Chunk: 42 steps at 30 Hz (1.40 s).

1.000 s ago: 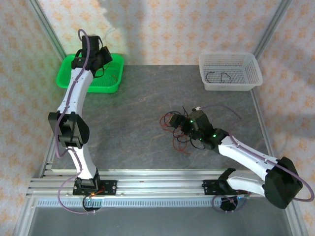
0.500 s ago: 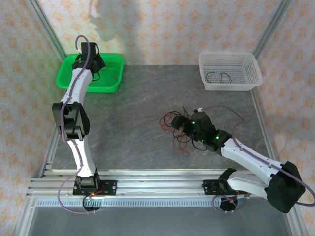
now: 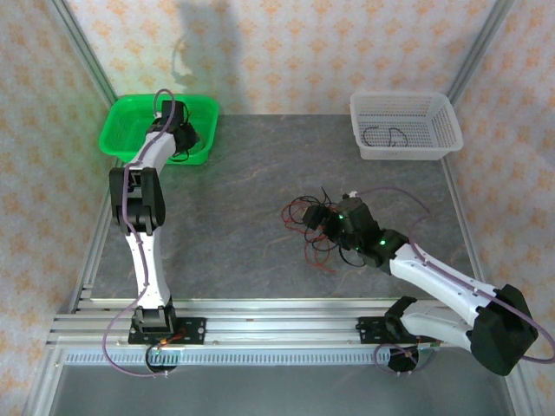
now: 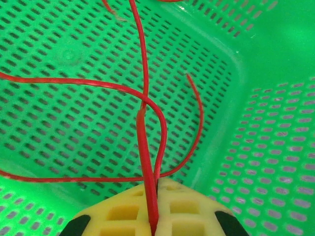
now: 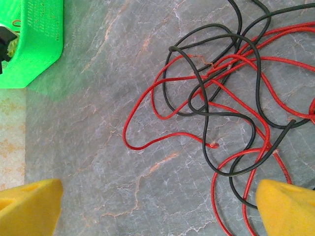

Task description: Untangle the cables

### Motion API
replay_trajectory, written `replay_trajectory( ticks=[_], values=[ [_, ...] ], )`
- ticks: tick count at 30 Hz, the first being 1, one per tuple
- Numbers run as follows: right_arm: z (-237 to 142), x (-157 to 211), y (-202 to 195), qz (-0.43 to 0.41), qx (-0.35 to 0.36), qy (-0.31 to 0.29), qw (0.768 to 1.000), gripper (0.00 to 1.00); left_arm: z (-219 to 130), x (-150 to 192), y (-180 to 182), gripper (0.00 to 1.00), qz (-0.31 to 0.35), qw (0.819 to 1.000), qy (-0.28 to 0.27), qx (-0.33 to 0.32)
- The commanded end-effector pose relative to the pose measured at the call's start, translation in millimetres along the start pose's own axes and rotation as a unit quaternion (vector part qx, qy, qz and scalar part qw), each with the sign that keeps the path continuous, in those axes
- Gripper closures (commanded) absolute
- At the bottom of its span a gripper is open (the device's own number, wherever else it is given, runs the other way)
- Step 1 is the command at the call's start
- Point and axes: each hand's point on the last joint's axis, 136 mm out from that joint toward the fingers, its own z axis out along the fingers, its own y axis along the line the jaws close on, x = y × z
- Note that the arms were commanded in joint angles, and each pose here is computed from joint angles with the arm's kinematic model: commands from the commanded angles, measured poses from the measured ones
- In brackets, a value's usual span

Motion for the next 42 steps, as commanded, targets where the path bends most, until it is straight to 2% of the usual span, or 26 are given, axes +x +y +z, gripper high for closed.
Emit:
replay_trajectory(
  ticks=[1, 7, 13, 23, 31, 32, 36, 42],
  values=[
    [0, -3, -5, 0.001, 0.018, -0.01, 1.0, 0.0, -4, -9, -17, 0.83, -0.014, 0.999, -0.006, 0.038],
    [5, -5, 0, -0.001, 0.015, -0.008, 1.0, 0.0, -15, -19, -29, 0.54, -0.014, 0.998, -0.008, 0.058],
    [10, -3, 2, -0.001, 0.013, -0.002, 1.0, 0.0, -30, -31, -39, 0.42, -0.011, 0.997, -0.015, 0.072],
    [11, -4, 2, -0.001, 0.017, -0.003, 1.0, 0.0, -88, -58, -65, 0.39, -0.012, 0.99, -0.051, 0.128],
    [16, -6, -2, 0.0, 0.032, -0.006, 0.999, 0.02, -155, -60, -87, 0.39, -0.004, 0.981, -0.086, 0.177],
    [17, -7, -2, -0.004, 0.036, -0.008, 0.999, 0.02, -175, -62, -90, 0.39, -0.003, 0.977, -0.098, 0.188],
    [26, -12, -2, -0.032, 0.056, -0.008, 0.998, 0.07, -206, -46, -95, 0.38, 0.001, 0.972, -0.109, 0.21],
    [51, -27, -5, -0.077, 0.099, -0.009, 0.992, 0.21, -230, -8, -93, 0.38, 0.001, 0.967, -0.097, 0.237]
  ],
)
